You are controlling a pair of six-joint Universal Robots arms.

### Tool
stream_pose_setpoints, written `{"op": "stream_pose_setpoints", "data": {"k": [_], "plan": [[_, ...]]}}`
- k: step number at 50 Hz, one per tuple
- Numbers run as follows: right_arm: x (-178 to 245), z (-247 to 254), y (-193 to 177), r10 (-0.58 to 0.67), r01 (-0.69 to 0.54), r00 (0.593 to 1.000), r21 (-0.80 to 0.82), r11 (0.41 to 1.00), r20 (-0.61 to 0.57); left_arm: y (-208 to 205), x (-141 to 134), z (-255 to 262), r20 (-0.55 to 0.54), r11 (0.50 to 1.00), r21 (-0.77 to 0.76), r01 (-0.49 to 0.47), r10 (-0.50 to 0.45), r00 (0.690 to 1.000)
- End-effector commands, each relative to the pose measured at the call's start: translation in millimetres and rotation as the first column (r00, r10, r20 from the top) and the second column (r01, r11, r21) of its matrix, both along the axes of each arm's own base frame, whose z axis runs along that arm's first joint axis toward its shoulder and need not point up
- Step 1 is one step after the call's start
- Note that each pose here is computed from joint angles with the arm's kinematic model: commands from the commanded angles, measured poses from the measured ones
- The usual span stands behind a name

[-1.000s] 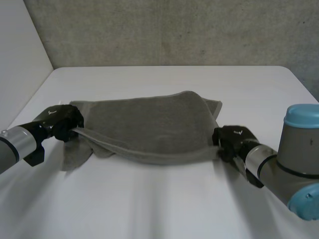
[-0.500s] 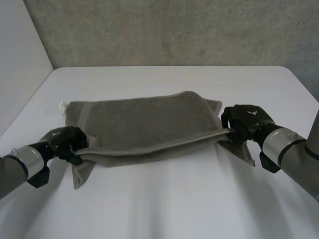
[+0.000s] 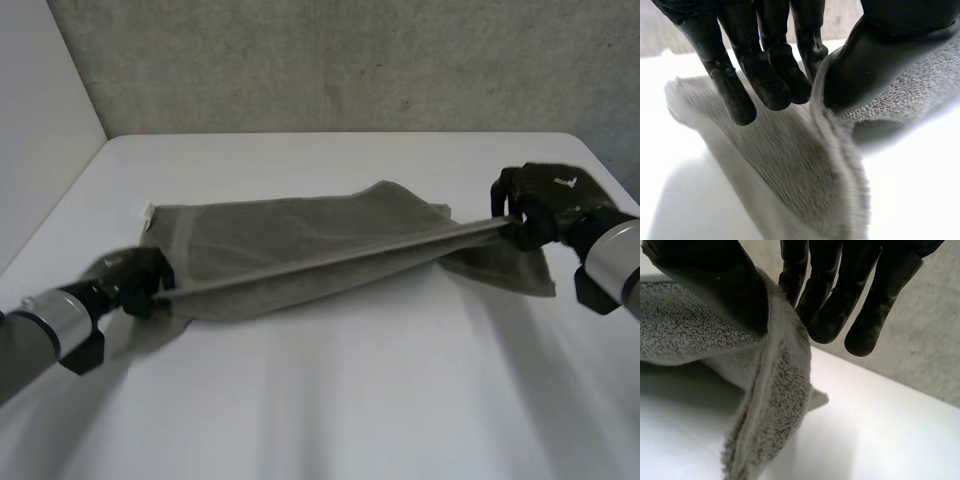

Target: Fold the towel.

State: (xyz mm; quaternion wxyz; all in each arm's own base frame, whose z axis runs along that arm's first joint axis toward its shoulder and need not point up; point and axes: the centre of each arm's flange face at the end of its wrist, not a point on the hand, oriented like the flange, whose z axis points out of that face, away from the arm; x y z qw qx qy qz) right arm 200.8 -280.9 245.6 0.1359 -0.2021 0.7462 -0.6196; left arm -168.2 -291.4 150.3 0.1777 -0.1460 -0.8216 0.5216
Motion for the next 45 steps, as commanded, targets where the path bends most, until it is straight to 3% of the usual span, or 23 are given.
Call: {"op": "stream_pose_setpoints", "data": {"k": [1,7,12,18,24,26,31,33,34,35,36,37,39,40,41,42,43,45], "plan": [[-8,45,8,0.050,-0.055,0.996,-0.075,0.996,-0.070,0,4,95,0.000,0.957,-0.289,-0.006,0.006,1.000],[-7,108,19,0.088,-0.104,0.991,-0.169,0.980,-0.103,17,-1,171,-0.019,0.891,-0.453,0.029,-0.043,0.999],[-7,136,22,0.098,-0.121,0.988,-0.194,0.974,-0.123,16,-3,188,-0.055,0.886,-0.460,0.058,-0.094,0.994],[-3,96,-19,0.127,-0.148,0.955,-0.058,0.987,-0.269,-29,0,145,-0.078,0.949,-0.311,0.053,-0.081,0.994],[10,44,-57,0.102,-0.092,0.883,0.045,0.995,-0.458,-66,-5,101,-0.089,0.983,-0.170,0.065,-0.081,0.993],[18,36,-66,0.076,-0.070,0.867,0.030,0.997,-0.493,-90,-20,80,-0.082,0.988,-0.135,0.078,-0.090,0.993],[39,37,-104,-0.047,-0.030,0.870,-0.149,0.988,-0.491,-126,-44,85,-0.060,0.970,-0.233,0.071,-0.087,0.994],[46,63,-127,-0.151,-0.008,0.896,-0.355,0.935,-0.418,-136,-48,98,-0.061,0.954,-0.294,0.055,-0.077,0.995],[48,85,-134,-0.205,0.010,0.907,-0.467,0.884,-0.367,-145,-50,126,-0.073,0.921,-0.389,0.026,-0.059,0.996],[48,85,-134,-0.205,0.011,0.907,-0.468,0.884,-0.367,-145,-50,127,-0.073,0.920,-0.390,0.025,-0.058,0.996],[49,104,-138,-0.241,0.025,0.917,-0.558,0.829,-0.317,-147,-56,156,-0.086,0.876,-0.482,0.013,-0.062,0.994],[49,105,-138,-0.241,0.025,0.917,-0.559,0.829,-0.316,-147,-56,156,-0.086,0.875,-0.483,0.013,-0.062,0.994],[53,146,-136,-0.284,0.060,0.938,-0.710,0.701,-0.201,-135,-77,217,-0.131,0.746,-0.665,0.006,-0.124,0.984],[53,146,-136,-0.284,0.060,0.938,-0.711,0.701,-0.200,-135,-77,218,-0.131,0.746,-0.666,0.006,-0.124,0.984],[54,164,-131,-0.288,0.079,0.946,-0.758,0.647,-0.148,-127,-80,248,-0.157,0.672,-0.741,-0.014,-0.152,0.976],[54,173,-128,-0.281,0.093,0.953,-0.777,0.622,-0.111,-118,-81,272,-0.183,0.613,-0.789,-0.035,-0.181,0.966],[54,173,-128,-0.281,0.093,0.953,-0.777,0.622,-0.111,-118,-81,272,-0.183,0.612,-0.790,-0.035,-0.181,0.966],[54,175,-126,-0.237,0.103,0.969,-0.769,0.631,-0.065,-110,-78,294,-0.243,0.565,-0.822,-0.072,-0.234,0.941]]}}
